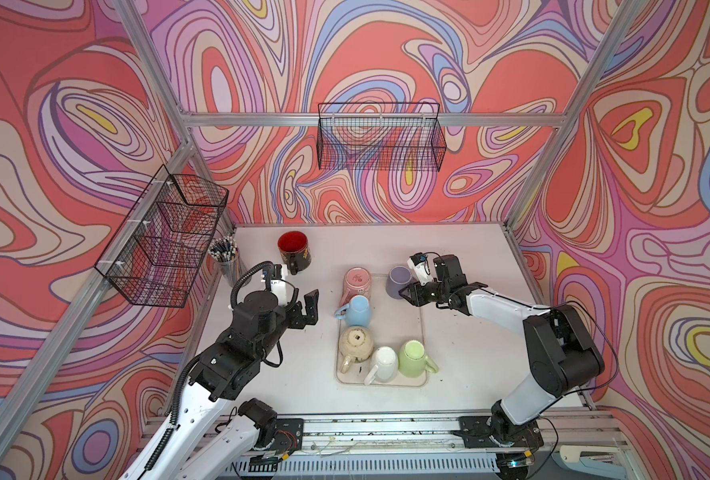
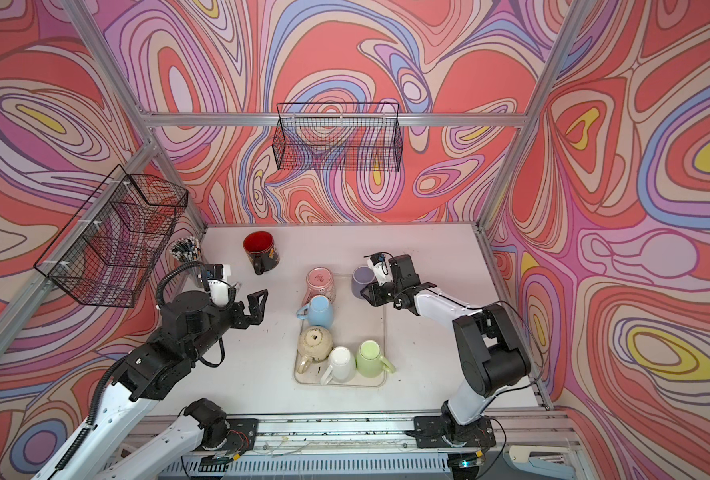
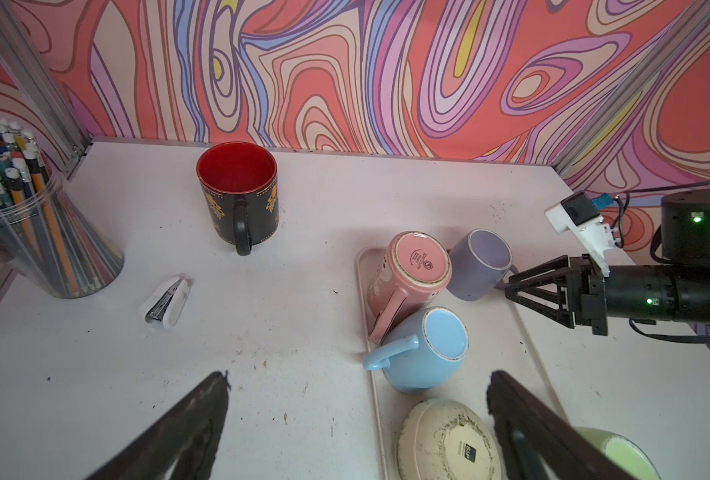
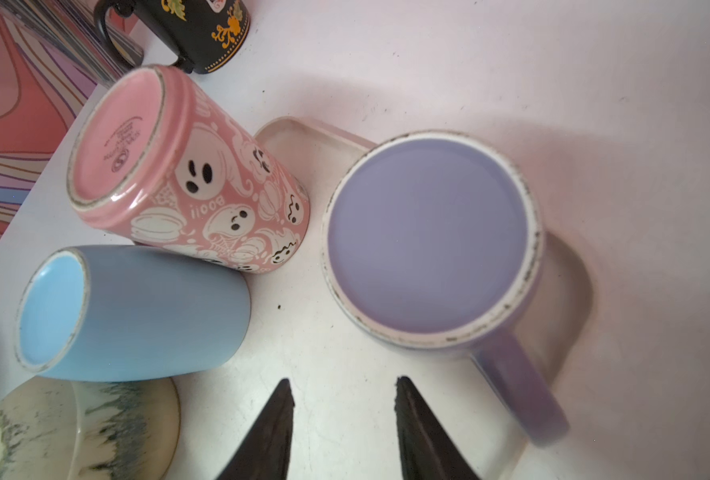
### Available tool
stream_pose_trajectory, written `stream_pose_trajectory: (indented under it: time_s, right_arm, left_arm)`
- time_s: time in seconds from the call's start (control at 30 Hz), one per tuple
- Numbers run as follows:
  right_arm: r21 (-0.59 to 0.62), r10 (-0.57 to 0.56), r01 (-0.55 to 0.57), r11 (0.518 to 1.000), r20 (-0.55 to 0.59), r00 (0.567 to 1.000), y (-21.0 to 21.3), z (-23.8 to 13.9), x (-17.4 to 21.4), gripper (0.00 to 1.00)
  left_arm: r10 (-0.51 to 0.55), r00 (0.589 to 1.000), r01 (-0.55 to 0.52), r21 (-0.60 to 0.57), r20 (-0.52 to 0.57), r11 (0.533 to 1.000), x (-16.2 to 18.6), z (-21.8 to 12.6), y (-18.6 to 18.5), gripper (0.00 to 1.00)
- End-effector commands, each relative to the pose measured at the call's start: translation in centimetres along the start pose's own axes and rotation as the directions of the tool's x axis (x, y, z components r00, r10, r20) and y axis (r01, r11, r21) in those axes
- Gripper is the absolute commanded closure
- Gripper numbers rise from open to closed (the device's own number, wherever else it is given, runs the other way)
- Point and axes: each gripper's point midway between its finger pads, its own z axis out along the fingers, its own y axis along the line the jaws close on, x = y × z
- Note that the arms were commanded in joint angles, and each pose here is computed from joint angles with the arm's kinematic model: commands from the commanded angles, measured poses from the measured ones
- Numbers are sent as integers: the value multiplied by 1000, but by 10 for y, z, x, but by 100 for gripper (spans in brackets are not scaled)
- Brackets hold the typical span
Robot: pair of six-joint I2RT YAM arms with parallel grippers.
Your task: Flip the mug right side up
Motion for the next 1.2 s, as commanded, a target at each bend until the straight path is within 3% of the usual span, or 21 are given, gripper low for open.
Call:
stream_pose_trajectory:
  time_s: [0.0,0.43,1.17]
  right_arm:
    - [42,-21,19,999,31,999,-4,-14,-22,54]
    - [123,14,-13,992,-8,1000,-44,-2,-20,48]
    - [14,47,-47,999,-42,998,-16,11,11,57]
  left_arm:
    - [10,1000,-10,5,-13,1000,5,1,0,0]
    - [32,999,-31,29,-24,999,7,3,-4,0]
    - [38,999,-38,16,-33,999,9,6,-2,0]
